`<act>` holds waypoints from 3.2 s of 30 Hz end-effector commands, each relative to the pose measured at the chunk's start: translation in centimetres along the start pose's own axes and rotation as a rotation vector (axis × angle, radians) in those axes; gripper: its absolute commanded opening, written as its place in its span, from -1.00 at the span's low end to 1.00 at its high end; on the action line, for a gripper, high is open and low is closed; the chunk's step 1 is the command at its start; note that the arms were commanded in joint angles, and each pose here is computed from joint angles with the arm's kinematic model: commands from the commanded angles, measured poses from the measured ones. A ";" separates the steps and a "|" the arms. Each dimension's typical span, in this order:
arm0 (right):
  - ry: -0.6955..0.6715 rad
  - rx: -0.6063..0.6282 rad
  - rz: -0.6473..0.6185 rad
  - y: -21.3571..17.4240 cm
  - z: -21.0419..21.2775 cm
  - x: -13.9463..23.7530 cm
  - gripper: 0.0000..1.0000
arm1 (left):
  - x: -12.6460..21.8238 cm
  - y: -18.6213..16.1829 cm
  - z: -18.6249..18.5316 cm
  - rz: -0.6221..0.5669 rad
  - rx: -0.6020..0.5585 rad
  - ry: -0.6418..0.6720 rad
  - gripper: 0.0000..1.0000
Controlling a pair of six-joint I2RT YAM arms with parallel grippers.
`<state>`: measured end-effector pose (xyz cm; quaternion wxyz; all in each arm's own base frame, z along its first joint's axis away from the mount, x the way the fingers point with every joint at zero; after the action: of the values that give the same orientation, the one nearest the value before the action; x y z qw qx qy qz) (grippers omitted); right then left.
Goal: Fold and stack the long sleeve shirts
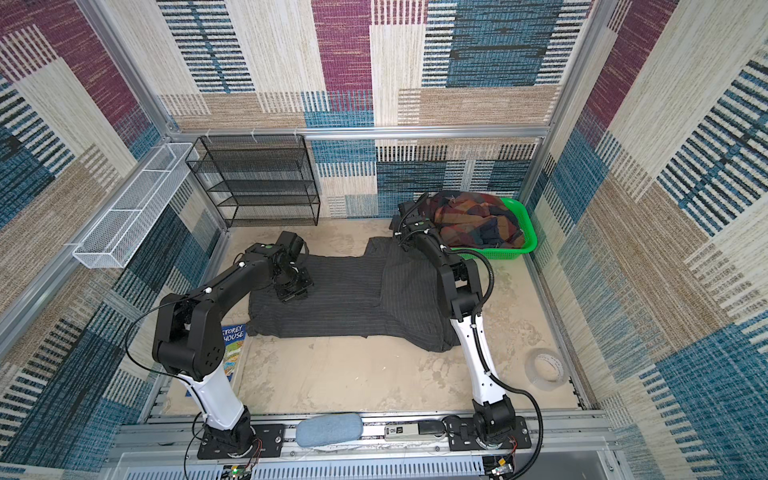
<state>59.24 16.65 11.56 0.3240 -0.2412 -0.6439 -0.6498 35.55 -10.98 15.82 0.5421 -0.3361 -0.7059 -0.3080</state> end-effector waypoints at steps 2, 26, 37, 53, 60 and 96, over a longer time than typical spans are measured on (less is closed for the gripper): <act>0.049 0.024 -0.044 1.3 0.5 1.7 -0.67 | 0.4 -0.1 0.3 -0.010 -0.013 0.009 -0.96; 0.573 0.305 0.021 -12.9 11.9 26.1 -0.72 | 4.3 -1.1 2.1 -0.122 0.023 -0.040 -0.93; 0.514 0.198 -0.025 -14.3 9.0 30.4 -0.03 | 3.2 -0.8 0.8 -0.079 0.017 -0.055 -0.63; 0.486 0.236 0.206 -13.3 9.3 17.4 0.02 | 2.4 -2.0 0.5 -0.061 -0.013 -0.031 -0.67; 0.562 0.228 0.275 -16.1 9.5 15.1 0.11 | 2.0 -2.2 0.5 -0.052 -0.010 -0.024 -0.64; 0.429 0.171 -0.297 -13.3 17.1 28.5 -0.81 | 8.6 -3.0 2.4 -0.130 0.092 -0.215 -0.49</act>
<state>27.71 30.08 22.13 0.4790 0.0273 -0.6379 -0.6024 30.47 -9.76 22.87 0.4641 -0.3055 -0.7813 -0.2843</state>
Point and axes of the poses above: each gripper's point midway between its finger pads, its own x axis back along the fingers, its own z axis along the line the jaws close on, y = z × x, the point moved 7 cm from there along x, back along the fingers, and after that the axes turned 10 degrees about x, right-handed, at the moved point
